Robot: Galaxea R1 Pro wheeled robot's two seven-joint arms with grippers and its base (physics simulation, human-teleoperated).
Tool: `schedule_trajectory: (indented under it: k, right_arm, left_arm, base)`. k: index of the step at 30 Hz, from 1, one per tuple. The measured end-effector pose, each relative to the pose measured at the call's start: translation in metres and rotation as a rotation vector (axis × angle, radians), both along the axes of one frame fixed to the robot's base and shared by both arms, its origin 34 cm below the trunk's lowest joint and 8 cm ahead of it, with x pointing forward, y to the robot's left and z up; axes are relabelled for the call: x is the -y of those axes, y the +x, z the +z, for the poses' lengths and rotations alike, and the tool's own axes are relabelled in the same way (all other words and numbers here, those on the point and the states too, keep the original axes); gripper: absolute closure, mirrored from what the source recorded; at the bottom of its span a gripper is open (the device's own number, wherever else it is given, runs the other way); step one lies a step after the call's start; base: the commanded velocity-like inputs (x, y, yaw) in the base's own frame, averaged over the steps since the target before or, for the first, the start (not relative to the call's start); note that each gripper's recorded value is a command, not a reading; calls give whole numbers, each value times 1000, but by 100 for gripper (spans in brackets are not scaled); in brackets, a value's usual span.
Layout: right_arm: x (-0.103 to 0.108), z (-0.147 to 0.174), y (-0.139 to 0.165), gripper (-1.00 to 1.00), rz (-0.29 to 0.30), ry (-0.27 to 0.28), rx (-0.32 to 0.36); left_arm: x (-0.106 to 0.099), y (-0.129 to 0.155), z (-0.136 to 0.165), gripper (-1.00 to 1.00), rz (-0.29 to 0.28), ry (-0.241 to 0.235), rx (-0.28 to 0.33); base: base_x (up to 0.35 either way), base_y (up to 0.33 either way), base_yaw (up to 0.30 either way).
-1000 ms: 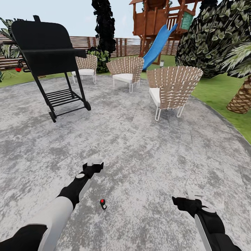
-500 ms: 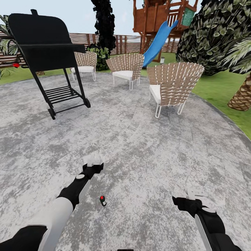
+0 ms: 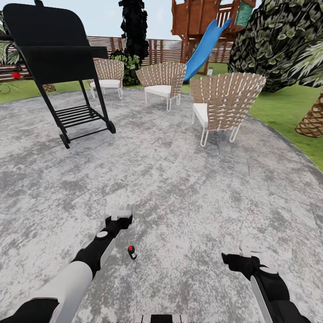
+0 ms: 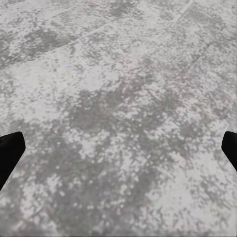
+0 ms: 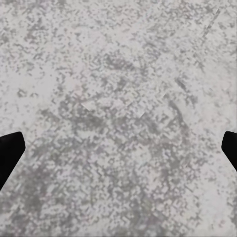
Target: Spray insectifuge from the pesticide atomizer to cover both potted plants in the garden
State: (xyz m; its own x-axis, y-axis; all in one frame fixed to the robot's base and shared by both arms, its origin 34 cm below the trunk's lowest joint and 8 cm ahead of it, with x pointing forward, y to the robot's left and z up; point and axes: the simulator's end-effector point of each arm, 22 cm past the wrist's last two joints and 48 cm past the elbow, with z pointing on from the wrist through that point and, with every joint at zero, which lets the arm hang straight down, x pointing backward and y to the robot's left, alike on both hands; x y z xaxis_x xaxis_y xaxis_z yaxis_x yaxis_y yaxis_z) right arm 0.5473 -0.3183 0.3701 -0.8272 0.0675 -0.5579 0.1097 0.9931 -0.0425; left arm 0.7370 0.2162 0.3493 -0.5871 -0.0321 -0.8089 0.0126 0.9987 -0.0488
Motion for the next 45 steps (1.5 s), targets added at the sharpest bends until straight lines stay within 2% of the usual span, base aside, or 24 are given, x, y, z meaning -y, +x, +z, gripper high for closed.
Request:
schedule_trajectory:
  k: [12,27,34,42,45]
  right_arm:
    - [0,-35,-10,-100,0,0,-17]
    - [0,-74,-27,-100,0,0,-100]
    - [0,-78,-28,-100,0,-1,-109]
    - [1,-93,-36,-100,0,-1,-143]
    - [1,-93,-36,-100,0,-1,-142]
  left_arm:
    - [1,-11,-38,-100,0,-2,-16]
    - [1,-30,-91,-100,-1,1,-78]
    - [-1,-33,-97,-100,3,0,-87]
    - [-2,-56,-128,-100,4,0,-142]
    - [-1,-58,-129,-100,3,1,-144]
  base:
    - [0,0,0]
    - [0,0,0]
    - [0,0,0]
    - [0,0,0]
    - [0,0,0]
